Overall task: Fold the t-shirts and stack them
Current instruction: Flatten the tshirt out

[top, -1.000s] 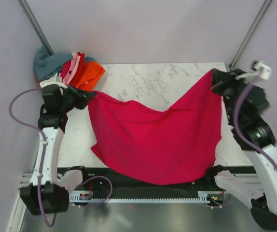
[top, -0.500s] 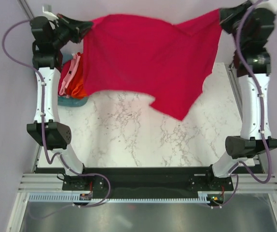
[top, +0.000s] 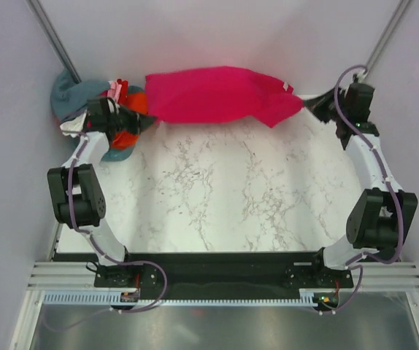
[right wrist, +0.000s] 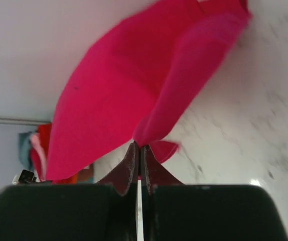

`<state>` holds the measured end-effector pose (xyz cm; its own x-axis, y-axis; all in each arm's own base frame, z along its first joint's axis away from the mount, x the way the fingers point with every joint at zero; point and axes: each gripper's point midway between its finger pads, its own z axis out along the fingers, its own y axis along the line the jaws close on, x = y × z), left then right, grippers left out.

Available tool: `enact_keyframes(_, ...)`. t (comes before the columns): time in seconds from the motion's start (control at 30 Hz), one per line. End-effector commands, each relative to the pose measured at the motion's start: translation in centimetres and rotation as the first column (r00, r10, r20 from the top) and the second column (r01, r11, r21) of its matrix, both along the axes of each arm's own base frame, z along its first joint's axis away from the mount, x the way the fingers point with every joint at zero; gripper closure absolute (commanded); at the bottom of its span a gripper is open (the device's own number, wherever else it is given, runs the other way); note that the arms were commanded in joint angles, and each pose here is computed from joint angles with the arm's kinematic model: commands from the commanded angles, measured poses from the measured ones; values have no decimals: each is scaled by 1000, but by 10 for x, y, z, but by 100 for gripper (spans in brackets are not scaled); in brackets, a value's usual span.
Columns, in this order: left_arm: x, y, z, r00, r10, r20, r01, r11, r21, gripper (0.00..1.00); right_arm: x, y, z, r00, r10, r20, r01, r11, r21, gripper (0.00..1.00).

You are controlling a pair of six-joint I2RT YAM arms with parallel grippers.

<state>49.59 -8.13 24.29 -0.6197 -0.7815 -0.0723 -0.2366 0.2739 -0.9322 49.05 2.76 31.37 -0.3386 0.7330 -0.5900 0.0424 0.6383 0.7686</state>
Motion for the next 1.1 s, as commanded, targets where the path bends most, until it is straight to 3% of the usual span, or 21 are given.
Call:
enact_keyframes(0.0,-35,-13,-38,995,-102,24,101,994,39,98,-34,-2,-48,998,5,-64,-6,1000,-17,100)
enact_keyframes(0.07,-59,-19,-78,990,-132,-46,134,990,43,98,-53,-6,-98,986,-8,-166,4,1000,-20,100)
enact_keyframes(0.17,-94,-28,-117,977,-177,-123,183,983,35,98,-74,-9,-130,976,-11,-220,1,999,-47,100)
enact_keyframes(0.4,-154,-34,-149,961,-203,-189,214,976,42,98,-141,-7,-191,937,-35,-349,1,995,-98,100)
enact_keyframes(0.7,-194,-34,-149,966,-208,-152,226,968,111,98,-191,-15,-188,936,-106,-337,44,981,-187,100)
enact_keyframes(0.9,-212,-21,-160,973,-128,-195,168,964,207,97,-206,-17,-178,935,-121,-332,48,974,-219,100)
enact_keyframes(1.07,-236,-22,-177,963,-83,-255,132,975,181,98,-215,-19,-171,939,-141,-313,66,969,-239,100)
